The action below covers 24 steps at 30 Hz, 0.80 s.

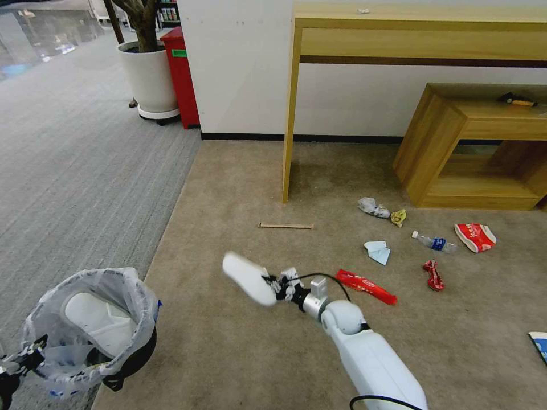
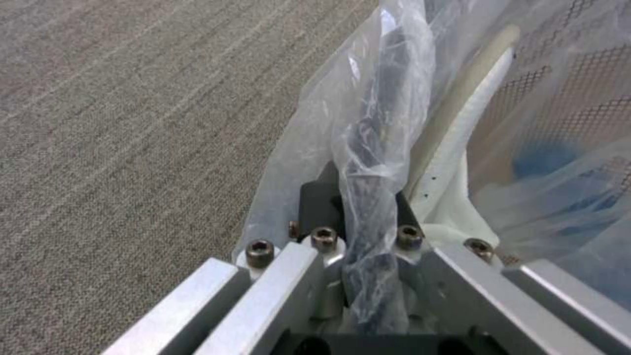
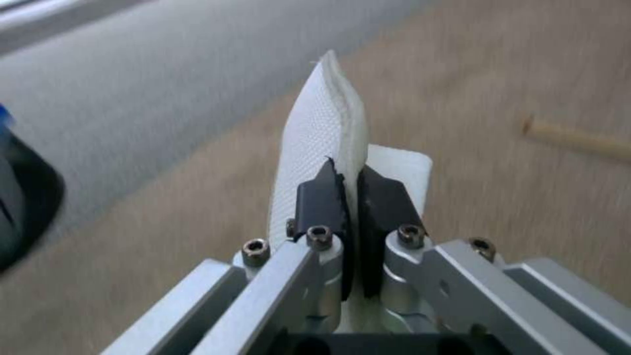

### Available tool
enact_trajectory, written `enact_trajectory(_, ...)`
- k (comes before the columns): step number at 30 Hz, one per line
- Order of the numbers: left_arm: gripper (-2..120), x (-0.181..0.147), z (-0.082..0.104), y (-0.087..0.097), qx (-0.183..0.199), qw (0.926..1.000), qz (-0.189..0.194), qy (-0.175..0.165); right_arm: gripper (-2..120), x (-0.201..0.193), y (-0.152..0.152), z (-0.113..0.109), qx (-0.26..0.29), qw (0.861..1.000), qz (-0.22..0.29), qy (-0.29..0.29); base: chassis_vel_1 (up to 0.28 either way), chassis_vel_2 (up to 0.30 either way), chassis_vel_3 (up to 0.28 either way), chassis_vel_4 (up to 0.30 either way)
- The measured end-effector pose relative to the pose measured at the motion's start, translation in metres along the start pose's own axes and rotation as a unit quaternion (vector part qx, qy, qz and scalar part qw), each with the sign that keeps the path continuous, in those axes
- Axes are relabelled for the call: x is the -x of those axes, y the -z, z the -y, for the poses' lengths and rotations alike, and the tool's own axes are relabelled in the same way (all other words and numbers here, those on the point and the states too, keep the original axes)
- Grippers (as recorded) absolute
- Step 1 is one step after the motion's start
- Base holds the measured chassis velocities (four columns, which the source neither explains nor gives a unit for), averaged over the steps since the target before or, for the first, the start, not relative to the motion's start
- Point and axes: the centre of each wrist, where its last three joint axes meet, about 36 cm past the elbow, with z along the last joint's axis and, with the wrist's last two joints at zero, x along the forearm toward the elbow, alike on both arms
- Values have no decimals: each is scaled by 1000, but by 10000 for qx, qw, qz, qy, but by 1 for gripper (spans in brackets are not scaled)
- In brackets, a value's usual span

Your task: Pick up the trash bin and place the garbage on the floor into it.

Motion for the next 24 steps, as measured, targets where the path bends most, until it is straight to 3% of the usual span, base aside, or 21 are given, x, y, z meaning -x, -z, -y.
enact_trajectory(4, 0, 1, 3, -1, 80, 10000, -21, -43, 2, -9, 29, -7, -10, 9995, 308, 83, 0, 0, 0, 0)
enact_trajectory(8, 0, 5, 10, -3, 239, 9996, -72, -109, 2, -27, 101, -32, 557, 9938, 810, 512, 0, 0, 0, 0)
enact_trajectory(13, 0, 7, 20, -2, 354, 9991, -48, -222, 2, -44, 144, -52, 930, 9863, 884, 1036, 0, 0, 0, 0)
enact_trajectory(16, 0, 10, 33, 0, 463, 9982, 11, -371, 2, -63, 174, -70, 1146, 9785, 688, 1570, 0, 0, 0, 0)
enact_trajectory(24, 0, 13, 48, 5, 576, 9972, 123, -460, 2, -81, 201, -103, 1295, 9668, -93, 2201, 0, 0, 0, 0)
